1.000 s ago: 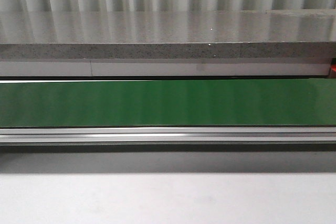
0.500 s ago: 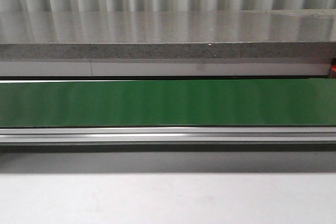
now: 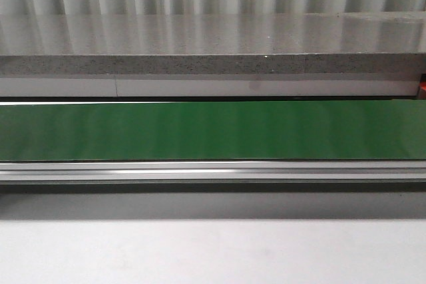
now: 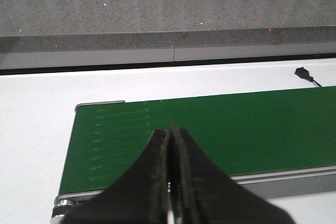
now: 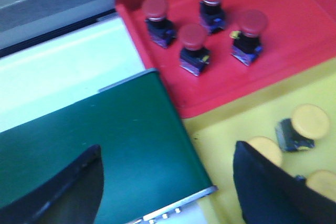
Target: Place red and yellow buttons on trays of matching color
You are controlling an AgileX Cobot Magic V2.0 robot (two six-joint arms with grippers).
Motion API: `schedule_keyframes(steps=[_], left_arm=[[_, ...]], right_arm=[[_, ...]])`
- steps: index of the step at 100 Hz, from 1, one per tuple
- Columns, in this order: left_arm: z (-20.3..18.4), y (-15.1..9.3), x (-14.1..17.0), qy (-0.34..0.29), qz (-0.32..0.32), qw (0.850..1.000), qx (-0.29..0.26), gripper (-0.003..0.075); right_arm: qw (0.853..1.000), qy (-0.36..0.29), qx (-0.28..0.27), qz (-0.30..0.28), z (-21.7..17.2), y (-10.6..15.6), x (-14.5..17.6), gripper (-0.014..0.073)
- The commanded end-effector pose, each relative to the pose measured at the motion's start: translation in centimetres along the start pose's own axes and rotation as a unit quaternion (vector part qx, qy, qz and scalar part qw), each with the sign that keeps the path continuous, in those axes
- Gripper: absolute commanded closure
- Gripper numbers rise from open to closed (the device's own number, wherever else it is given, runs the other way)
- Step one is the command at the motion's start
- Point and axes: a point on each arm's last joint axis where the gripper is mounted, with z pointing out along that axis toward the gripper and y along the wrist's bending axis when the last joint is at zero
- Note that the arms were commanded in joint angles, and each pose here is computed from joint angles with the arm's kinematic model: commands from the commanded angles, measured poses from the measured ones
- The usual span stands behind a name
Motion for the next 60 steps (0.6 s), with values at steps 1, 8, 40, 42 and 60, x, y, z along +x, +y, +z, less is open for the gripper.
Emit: schedule_keyframes(steps=[1, 8, 40, 42, 60], left_arm=[[-0.3, 0.0, -1.4, -0.044, -0.006, 0.999, -0.001, 0.074], [-0.3, 0.0, -1.4, -0.044, -0.006, 0.999, -0.001, 0.074], [-0.3, 0.0, -1.4, -0.044, -0.006, 0.999, -0.001, 0.074], [-0.3, 0.0, -1.4, -0.044, -0.006, 0.999, -0.001, 0.074], [-0.3, 0.0, -1.4, -0.044, -0.006, 0.999, -0.001, 0.074]], right_arm=[[0.995, -0.06, -0.045, -0.059, -2.3, 1.7, -0.9, 0.007], [0.991, -0.067, -0.074, -0.094, -3.3, 2.7, -0.5, 0.007], [0.969, -0.076, -0.137, -0.192, -6.0, 3.5, 2.3, 0.0076], [0.968, -0.075, -0.138, -0.195, -6.1, 3.5, 2.5, 0.0076], [0.967, -0.077, -0.14, -0.198, -6.4, 2.6, 4.2, 0.0179]])
